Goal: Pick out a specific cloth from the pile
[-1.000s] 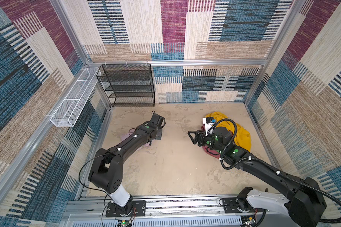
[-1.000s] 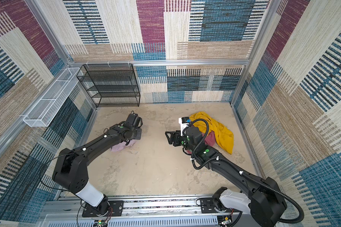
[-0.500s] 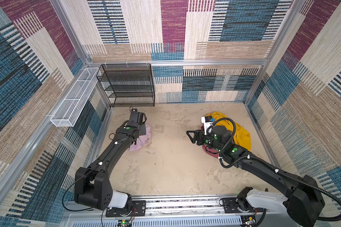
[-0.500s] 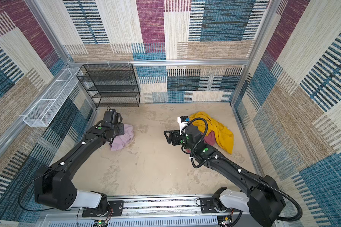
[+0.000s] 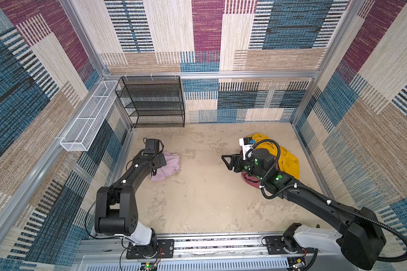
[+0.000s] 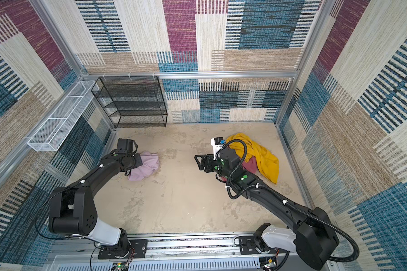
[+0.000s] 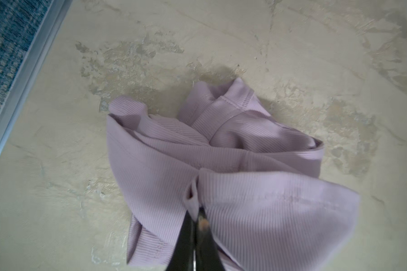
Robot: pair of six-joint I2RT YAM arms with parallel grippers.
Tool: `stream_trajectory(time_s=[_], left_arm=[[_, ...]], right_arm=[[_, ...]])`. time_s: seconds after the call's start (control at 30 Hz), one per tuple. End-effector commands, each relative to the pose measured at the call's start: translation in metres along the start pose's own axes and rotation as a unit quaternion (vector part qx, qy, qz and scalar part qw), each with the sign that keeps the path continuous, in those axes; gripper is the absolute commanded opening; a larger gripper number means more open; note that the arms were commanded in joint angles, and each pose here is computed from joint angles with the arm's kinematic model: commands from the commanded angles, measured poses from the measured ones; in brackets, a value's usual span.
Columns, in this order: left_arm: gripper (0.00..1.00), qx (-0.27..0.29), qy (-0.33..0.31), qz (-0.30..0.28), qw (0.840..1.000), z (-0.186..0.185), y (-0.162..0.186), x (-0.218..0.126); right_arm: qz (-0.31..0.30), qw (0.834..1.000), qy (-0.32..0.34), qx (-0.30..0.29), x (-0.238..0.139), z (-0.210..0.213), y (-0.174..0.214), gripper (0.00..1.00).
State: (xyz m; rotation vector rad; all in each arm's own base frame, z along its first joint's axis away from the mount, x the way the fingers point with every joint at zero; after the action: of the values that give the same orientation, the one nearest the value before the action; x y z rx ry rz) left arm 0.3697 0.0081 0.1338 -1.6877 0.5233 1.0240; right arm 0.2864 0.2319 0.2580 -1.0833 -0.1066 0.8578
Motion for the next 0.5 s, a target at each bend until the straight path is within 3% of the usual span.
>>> stream_trajectory(time_s=[0.0,0.4,0.47], left_arm=[[0.00,-0.015,0.006,0.000,1.000,0.001,0.001,0.012],[0.00,-0.021,0.018,0.014,1.000,0.003,0.008,0.017],[0.10,-0.024,0.020,0.012,0.999,0.003,0.007,0.011]], right_arm=[[-0.007,1.000,-0.006,0.003,0.000,0.003,-0.005,0.76],[-0.006,1.000,0.008,0.002,0.003,-0.001,-0.004,0.76],[-0.010,1.000,0.014,-0.001,0.003,-0.003,-0.005,0.77]])
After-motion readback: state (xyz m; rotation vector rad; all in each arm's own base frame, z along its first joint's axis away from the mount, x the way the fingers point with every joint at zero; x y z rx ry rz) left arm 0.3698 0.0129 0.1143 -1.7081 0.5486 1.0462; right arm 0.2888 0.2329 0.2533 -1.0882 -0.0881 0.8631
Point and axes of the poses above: each gripper's point midway between its finger pads, its own x axis out along the fingers, its own z axis along the line the jaws close on, y = z × x, the point moved 4 cm from there along -x, back along the fingers, and after that the axes turned 3 degrees about -x, right-handed, at the moved point
